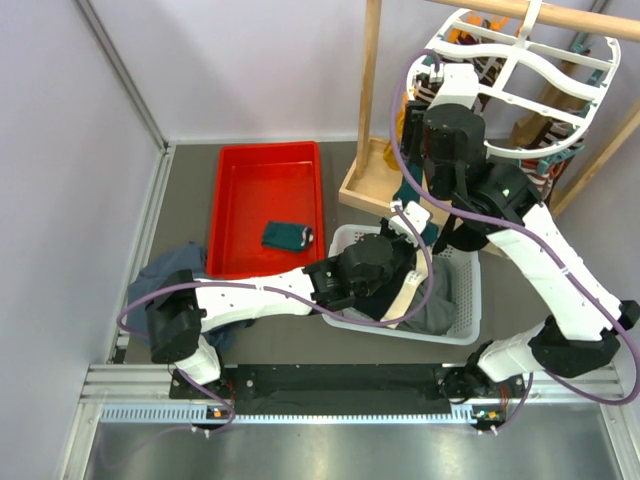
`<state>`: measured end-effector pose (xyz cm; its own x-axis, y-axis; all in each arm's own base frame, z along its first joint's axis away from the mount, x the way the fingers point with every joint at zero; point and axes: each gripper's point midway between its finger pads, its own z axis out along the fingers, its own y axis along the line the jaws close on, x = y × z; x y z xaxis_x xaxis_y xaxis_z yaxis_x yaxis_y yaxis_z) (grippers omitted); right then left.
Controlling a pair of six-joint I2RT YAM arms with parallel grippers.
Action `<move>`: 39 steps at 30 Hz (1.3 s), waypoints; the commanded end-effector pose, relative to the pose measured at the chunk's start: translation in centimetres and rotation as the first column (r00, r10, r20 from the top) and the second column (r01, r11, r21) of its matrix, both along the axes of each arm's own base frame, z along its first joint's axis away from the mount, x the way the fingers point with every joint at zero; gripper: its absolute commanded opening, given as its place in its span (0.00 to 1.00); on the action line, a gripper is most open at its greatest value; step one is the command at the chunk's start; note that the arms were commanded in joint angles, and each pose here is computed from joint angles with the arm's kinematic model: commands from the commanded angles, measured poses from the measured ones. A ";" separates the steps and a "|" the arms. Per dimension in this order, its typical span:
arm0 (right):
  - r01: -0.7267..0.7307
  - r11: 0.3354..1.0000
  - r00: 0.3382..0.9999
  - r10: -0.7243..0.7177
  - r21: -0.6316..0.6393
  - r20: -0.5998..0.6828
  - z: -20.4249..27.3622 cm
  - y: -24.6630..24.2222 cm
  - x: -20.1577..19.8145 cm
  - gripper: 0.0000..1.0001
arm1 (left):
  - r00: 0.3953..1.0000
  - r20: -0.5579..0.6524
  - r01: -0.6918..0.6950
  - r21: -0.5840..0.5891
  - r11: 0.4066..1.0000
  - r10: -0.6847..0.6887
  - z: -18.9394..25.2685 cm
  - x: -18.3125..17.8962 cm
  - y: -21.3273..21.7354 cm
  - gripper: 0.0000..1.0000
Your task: Remove the socks clipped to the hanger
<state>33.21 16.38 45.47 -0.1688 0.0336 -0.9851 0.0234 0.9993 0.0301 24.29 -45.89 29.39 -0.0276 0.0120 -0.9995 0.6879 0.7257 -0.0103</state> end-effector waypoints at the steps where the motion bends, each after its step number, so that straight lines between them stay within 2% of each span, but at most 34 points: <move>1: 0.002 1.000 1.000 -0.002 0.001 0.031 1.5 -0.1 -0.3 0.54 | 0.999 0.047 0.010 -0.096 0.995 -0.005 3.9 -0.6 0.6 0.00; 19: -0.031 0.999 0.999 0.031 0.009 0.035 1.3 1.4 -0.9 0.49 | 0.996 0.067 -0.050 -0.085 0.995 0.056 3.7 0.0 1.9 0.00; 28: 0.013 1.000 1.000 -0.013 -0.002 0.016 0.5 1.7 -0.7 0.50 | 0.996 0.070 -0.050 -0.102 0.994 0.057 4.1 -0.3 2.5 0.00; 39: 0.140 0.989 0.990 -0.138 -0.051 0.039 0.3 0.2 0.1 0.52 | 0.996 0.075 -0.039 -0.113 0.993 0.047 4.5 -0.4 2.4 0.00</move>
<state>33.66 17.42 44.05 -0.1809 -0.0245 -0.9832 0.1013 0.9939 -0.0434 24.45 -44.20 30.28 0.0112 -0.0049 -0.9999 0.6511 0.7590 0.0036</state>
